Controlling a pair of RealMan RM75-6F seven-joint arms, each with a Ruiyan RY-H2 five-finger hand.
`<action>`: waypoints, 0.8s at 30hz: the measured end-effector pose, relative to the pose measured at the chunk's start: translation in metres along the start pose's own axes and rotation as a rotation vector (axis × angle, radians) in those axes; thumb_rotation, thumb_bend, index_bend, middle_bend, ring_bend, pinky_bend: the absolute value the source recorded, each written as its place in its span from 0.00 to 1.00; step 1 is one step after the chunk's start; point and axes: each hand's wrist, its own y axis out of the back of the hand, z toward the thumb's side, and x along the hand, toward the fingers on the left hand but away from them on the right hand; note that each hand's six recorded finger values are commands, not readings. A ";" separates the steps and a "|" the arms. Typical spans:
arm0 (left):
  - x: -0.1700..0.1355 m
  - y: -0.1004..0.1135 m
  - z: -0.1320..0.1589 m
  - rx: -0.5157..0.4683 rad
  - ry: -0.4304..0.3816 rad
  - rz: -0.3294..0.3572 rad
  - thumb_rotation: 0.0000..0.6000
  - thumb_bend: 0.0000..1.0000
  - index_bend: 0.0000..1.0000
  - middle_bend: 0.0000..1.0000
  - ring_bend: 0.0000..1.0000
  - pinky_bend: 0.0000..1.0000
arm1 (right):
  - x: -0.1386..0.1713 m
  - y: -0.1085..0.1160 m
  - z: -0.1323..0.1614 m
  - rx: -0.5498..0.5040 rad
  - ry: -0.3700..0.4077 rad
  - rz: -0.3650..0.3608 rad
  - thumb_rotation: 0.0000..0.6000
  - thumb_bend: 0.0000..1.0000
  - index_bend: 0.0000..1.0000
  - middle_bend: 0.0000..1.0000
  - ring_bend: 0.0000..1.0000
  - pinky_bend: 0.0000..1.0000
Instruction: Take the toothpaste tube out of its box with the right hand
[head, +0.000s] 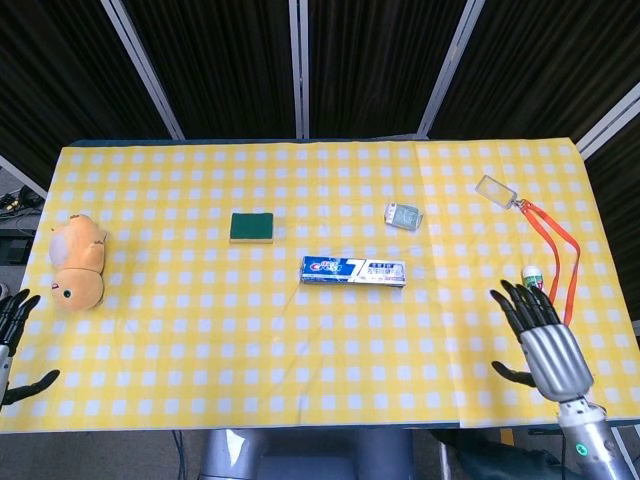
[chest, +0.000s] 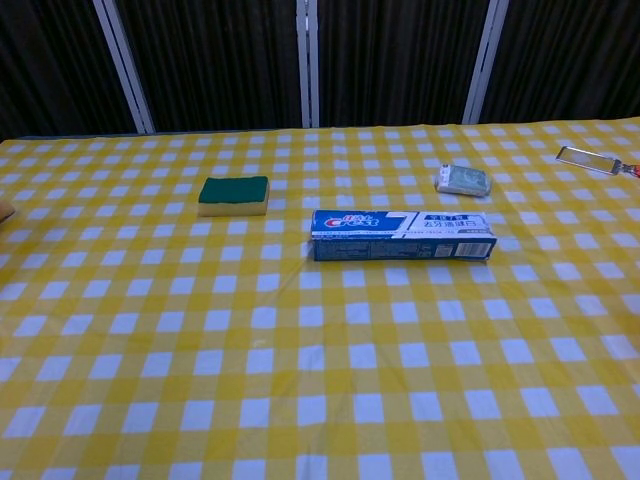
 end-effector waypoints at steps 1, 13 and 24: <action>0.002 -0.002 -0.001 0.001 0.005 -0.004 1.00 0.00 0.00 0.00 0.00 0.00 | -0.011 -0.001 0.007 -0.001 0.020 0.018 1.00 0.00 0.01 0.00 0.00 0.00; 0.017 -0.019 -0.014 0.018 0.067 -0.057 1.00 0.00 0.00 0.00 0.00 0.00 | -0.171 -0.031 0.101 -0.018 0.182 0.239 1.00 0.00 0.01 0.00 0.00 0.00; 0.024 -0.021 -0.024 0.026 0.115 -0.060 1.00 0.00 0.00 0.00 0.00 0.00 | -0.242 -0.098 0.167 0.052 0.195 0.344 1.00 0.00 0.04 0.06 0.00 0.04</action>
